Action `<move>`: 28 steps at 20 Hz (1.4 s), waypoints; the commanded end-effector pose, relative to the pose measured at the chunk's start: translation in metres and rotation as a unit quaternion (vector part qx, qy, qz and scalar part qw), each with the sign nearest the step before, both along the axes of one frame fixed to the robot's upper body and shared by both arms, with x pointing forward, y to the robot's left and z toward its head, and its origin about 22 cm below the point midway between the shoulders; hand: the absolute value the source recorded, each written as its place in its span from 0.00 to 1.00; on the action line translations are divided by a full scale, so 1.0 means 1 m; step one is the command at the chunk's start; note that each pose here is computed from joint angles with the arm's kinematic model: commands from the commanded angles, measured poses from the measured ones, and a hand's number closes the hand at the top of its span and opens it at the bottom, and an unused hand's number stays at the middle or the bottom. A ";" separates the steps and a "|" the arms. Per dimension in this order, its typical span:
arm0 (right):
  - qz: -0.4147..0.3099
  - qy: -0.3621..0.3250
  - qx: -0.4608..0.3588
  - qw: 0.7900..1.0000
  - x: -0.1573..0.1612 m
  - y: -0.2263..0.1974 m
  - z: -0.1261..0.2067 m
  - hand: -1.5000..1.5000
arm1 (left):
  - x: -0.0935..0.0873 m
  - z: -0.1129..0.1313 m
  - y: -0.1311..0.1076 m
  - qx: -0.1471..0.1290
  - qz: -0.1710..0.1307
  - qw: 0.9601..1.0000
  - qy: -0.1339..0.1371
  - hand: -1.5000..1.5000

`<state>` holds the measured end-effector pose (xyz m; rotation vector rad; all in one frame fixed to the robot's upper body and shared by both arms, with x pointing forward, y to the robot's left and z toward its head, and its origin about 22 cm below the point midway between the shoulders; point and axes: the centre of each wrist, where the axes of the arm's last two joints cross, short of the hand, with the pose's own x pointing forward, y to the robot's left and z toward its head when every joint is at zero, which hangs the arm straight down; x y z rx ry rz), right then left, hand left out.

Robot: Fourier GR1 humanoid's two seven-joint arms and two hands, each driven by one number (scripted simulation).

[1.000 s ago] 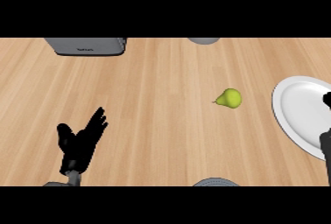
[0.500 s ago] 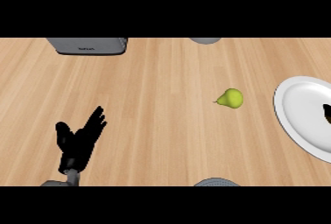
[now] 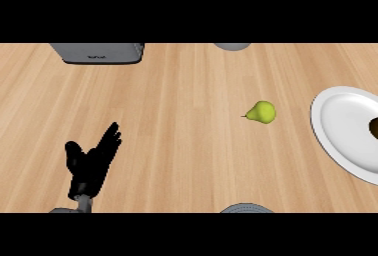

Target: Pick the lemon from the placemat and place it in the plate

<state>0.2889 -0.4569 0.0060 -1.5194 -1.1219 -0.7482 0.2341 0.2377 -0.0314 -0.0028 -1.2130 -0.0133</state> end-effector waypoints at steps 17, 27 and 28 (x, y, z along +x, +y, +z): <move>0.143 -0.031 0.058 0.988 -0.152 0.075 -0.039 0.00 | -0.007 -0.014 0.000 0.004 0.004 1.000 0.014 0.50; 0.145 0.010 0.071 0.987 -0.192 0.122 -0.033 0.00 | 0.003 -0.001 -0.023 0.002 0.007 1.000 0.017 0.50; 0.140 0.013 0.066 0.988 -0.189 0.129 -0.026 0.00 | -0.012 -0.007 0.004 0.007 0.007 1.000 0.014 0.50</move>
